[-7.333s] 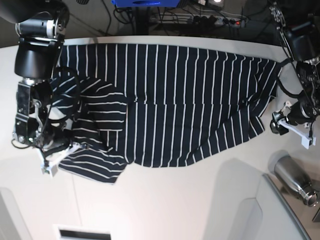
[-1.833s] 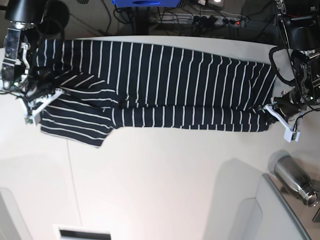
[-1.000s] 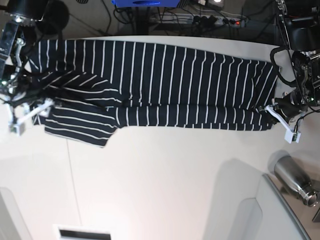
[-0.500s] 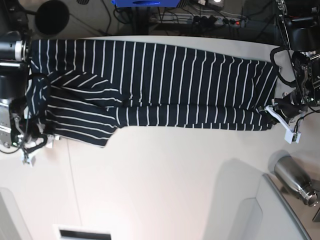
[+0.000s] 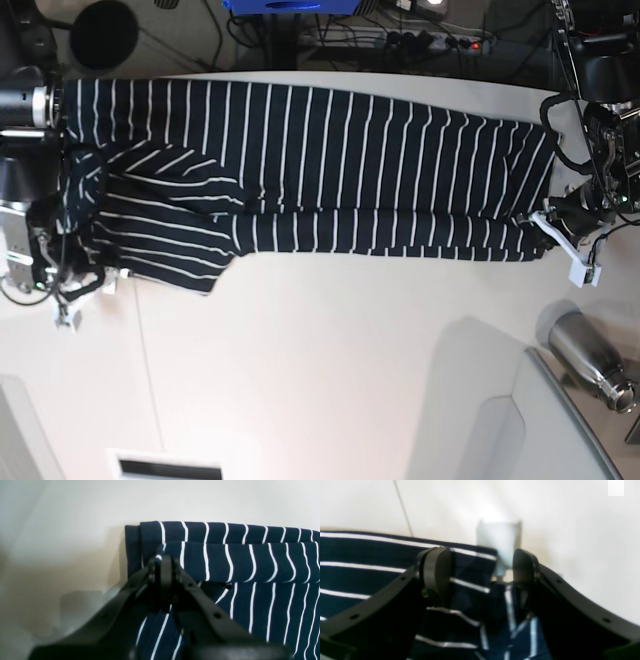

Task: Layout the t-shirt on the table in an organized manner, then fold the t-shirt properly
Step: 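Regrasp the folded shirt end with the right gripper and tuck it flat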

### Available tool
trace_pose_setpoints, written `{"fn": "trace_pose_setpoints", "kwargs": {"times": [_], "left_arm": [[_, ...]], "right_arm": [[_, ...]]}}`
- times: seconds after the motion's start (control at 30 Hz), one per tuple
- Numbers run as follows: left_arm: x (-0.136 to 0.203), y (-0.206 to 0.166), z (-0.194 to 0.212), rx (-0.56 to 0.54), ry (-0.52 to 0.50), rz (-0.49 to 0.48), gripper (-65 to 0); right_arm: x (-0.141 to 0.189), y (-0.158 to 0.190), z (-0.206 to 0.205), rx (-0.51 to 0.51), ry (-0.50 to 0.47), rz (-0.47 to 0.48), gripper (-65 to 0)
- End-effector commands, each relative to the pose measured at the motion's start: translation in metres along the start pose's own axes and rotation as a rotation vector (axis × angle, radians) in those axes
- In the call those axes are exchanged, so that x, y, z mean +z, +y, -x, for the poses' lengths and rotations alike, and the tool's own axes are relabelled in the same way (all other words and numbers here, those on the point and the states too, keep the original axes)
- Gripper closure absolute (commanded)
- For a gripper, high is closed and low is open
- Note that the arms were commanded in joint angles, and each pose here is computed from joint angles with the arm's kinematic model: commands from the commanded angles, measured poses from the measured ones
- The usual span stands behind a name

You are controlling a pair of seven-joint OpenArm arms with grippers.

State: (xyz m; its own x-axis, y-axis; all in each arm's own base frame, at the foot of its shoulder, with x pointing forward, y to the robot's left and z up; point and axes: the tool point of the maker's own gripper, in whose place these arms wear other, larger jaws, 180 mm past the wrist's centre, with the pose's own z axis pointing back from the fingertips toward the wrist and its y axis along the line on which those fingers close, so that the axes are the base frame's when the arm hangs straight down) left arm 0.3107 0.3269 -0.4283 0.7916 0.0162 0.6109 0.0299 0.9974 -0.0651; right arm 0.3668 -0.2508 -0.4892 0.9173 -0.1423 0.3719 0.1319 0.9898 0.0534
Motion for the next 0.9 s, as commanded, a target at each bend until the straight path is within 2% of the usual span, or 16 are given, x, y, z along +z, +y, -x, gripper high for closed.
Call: {"fn": "trace_pose_setpoints", "kwargs": {"times": [0.0,0.07,0.2,0.27,0.43,0.57,0.73,0.87], "left_arm": [[0.006,0.007,-0.019,-0.011,-0.048,-0.01,0.0],[0.006,0.007,-0.018,-0.011,-0.045,-0.01,0.0],[0.006,0.007,-0.018,-0.011,-0.045,-0.01,0.0],[0.006,0.007,-0.018,-0.011,-0.045,-0.01,0.0],[0.006,0.006,-0.018,-0.009,-0.045,-0.01,0.0],[0.006,0.006,-0.017,-0.009,-0.044,-0.01,0.0],[0.006,0.007,-0.01,-0.009,-0.03,-0.012,0.0],[0.006,0.007,-0.008,-0.011,-0.026,-0.012,0.0]], "right_arm": [[0.008,0.002,-0.023,-0.005,-0.049,-0.01,-35.7],[0.007,0.005,-0.023,-0.004,-0.052,-0.016,-30.2],[0.007,0.005,-0.023,-0.01,-0.052,-0.016,-7.8],[0.007,0.003,-0.023,-0.011,-0.052,-0.014,0.0],[0.016,0.007,-0.027,0.009,-0.065,-0.017,0.0],[0.048,0.022,-0.026,0.033,-0.122,-0.043,0.0],[0.085,0.035,0.003,0.036,-0.126,-0.06,0.0],[0.112,0.048,0.032,0.08,-0.14,-0.064,0.0]]}}
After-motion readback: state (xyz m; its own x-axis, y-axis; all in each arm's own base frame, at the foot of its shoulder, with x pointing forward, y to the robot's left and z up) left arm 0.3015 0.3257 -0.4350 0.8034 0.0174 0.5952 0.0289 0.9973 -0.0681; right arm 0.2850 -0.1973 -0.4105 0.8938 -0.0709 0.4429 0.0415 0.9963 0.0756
